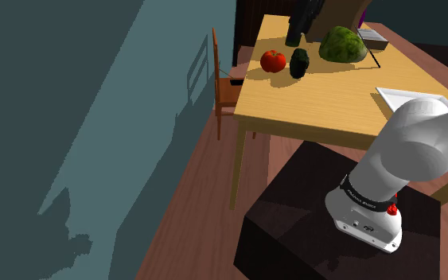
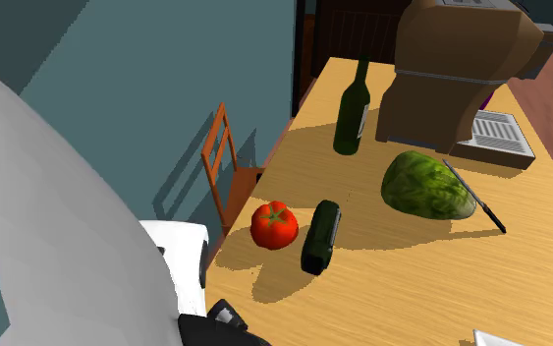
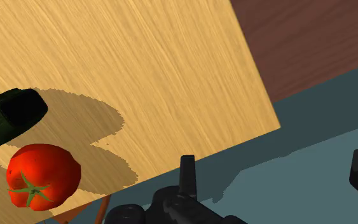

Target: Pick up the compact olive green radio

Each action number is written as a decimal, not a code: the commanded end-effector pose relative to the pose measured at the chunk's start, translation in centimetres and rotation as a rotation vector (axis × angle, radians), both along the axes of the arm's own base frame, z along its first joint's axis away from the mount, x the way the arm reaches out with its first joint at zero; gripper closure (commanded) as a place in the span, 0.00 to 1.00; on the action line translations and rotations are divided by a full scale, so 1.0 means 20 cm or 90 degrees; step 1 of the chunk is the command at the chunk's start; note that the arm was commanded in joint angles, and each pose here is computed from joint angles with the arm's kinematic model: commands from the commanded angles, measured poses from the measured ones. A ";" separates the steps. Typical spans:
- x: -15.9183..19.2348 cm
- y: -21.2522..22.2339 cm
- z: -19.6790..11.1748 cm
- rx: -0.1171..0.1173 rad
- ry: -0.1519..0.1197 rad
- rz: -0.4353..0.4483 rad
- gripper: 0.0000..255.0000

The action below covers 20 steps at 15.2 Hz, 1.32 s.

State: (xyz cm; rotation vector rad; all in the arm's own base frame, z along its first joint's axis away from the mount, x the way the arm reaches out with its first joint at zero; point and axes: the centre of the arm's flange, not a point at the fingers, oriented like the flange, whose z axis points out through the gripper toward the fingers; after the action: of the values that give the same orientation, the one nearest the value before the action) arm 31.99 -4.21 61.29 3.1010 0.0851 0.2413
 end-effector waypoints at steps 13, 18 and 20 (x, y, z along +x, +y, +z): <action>0.45 -0.66 -0.19 0.040 0.028 -0.216 0.00; 0.56 -0.97 -0.29 0.057 0.039 -0.306 0.00; 0.60 -1.09 -0.33 0.064 0.044 -0.341 0.00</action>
State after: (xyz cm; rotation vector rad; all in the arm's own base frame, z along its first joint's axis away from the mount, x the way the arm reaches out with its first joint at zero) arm 43.42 -24.82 55.26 3.0846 -0.7175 0.1269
